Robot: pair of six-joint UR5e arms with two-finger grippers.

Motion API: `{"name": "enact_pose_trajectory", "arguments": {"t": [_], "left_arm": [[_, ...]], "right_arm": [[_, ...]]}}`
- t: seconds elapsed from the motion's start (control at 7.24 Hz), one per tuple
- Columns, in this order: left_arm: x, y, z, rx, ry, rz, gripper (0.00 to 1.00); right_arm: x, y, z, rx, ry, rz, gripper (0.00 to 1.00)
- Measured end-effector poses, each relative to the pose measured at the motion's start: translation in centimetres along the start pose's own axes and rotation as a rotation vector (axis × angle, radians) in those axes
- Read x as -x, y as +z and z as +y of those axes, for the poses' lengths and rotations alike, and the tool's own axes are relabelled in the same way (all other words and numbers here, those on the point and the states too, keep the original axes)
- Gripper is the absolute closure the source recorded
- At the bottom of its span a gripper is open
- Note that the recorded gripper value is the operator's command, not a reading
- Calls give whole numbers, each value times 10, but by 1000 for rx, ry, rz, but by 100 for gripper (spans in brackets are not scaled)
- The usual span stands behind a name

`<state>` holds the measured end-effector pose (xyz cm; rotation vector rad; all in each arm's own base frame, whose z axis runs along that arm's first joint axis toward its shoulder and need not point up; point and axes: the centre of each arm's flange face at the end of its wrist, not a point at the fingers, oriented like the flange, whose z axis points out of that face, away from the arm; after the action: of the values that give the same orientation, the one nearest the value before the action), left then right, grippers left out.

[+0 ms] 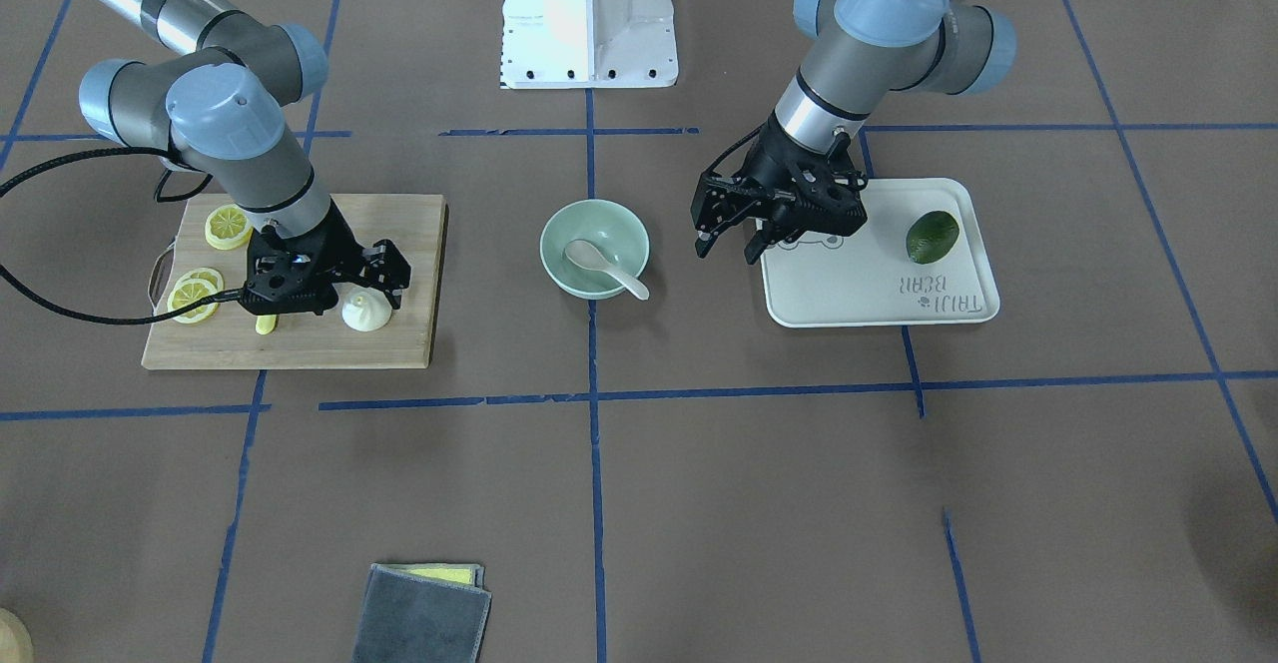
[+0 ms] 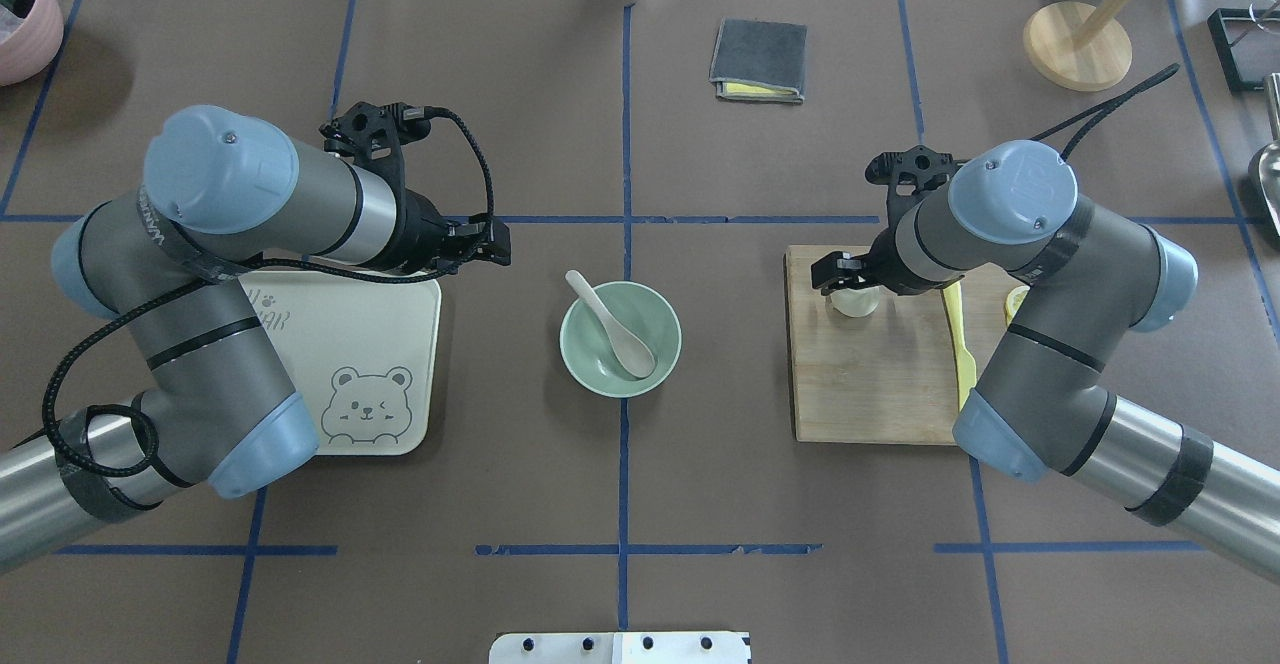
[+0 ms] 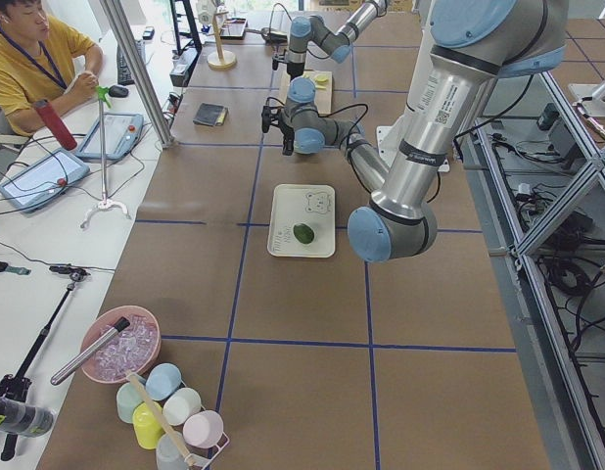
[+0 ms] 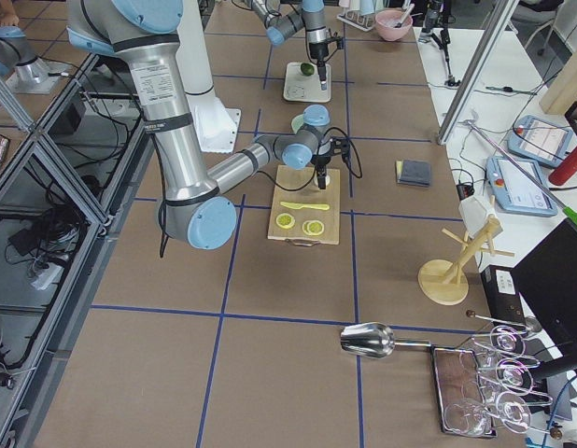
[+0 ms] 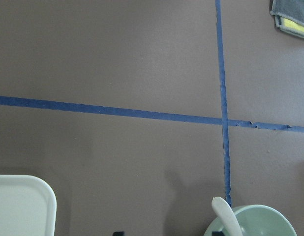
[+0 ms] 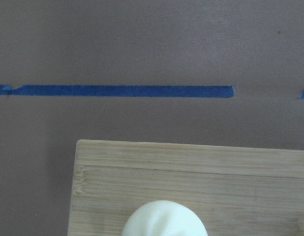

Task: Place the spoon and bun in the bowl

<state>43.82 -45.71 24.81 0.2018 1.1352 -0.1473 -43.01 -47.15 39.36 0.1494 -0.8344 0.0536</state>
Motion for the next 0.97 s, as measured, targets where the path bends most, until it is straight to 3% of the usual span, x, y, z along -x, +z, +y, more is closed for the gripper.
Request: {"name": "enact_pose_trajectory", "arguments": {"t": [0.14, 0.41, 0.69, 0.97], "left_arm": [[0, 0, 0, 0, 0, -1, 33], [1, 1, 0, 0, -1, -2, 33], [1, 1, 0, 1, -1, -2, 33], [0, 0, 0, 1, 0, 0, 33]], "right_arm": [[1, 5, 2, 3, 0, 7, 18], [4, 10, 4, 4, 0, 13, 64], [6, 9, 3, 2, 6, 11, 72], [9, 6, 3, -1, 5, 5, 72]]}}
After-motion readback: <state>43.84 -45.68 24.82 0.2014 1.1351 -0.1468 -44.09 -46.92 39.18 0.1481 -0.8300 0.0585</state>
